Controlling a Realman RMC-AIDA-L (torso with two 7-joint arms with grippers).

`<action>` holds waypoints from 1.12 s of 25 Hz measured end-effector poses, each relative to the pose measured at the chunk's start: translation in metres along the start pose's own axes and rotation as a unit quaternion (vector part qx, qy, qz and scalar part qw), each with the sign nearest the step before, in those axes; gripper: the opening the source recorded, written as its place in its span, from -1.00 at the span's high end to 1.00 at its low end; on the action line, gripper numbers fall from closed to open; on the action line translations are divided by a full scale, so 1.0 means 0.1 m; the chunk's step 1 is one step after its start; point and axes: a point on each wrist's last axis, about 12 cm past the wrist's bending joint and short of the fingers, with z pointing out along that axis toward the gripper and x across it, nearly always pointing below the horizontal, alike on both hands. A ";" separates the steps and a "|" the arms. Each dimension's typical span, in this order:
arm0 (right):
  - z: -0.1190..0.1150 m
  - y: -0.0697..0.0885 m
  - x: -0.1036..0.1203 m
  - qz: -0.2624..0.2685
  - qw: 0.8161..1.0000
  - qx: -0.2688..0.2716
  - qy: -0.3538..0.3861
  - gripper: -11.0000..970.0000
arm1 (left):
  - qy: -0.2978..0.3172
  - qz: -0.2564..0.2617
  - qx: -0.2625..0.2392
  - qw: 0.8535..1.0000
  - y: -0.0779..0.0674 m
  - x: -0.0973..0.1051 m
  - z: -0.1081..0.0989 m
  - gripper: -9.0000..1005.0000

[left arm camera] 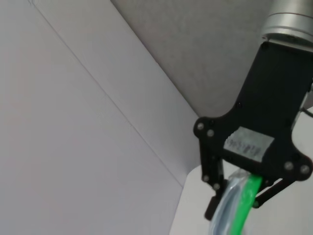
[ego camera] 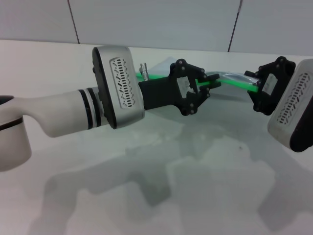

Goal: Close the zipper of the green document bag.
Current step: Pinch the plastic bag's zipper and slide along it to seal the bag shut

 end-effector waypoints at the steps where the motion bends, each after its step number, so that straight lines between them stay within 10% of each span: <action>1: 0.00 0.00 0.00 0.000 1.000 0.000 0.000 0.85 | 0.001 -0.001 -0.002 1.000 0.01 0.01 -0.01 0.83; 28: -0.22 -0.13 0.10 0.015 0.999 0.044 0.011 0.86 | 0.087 -0.033 -0.062 0.994 0.09 0.33 -0.26 0.83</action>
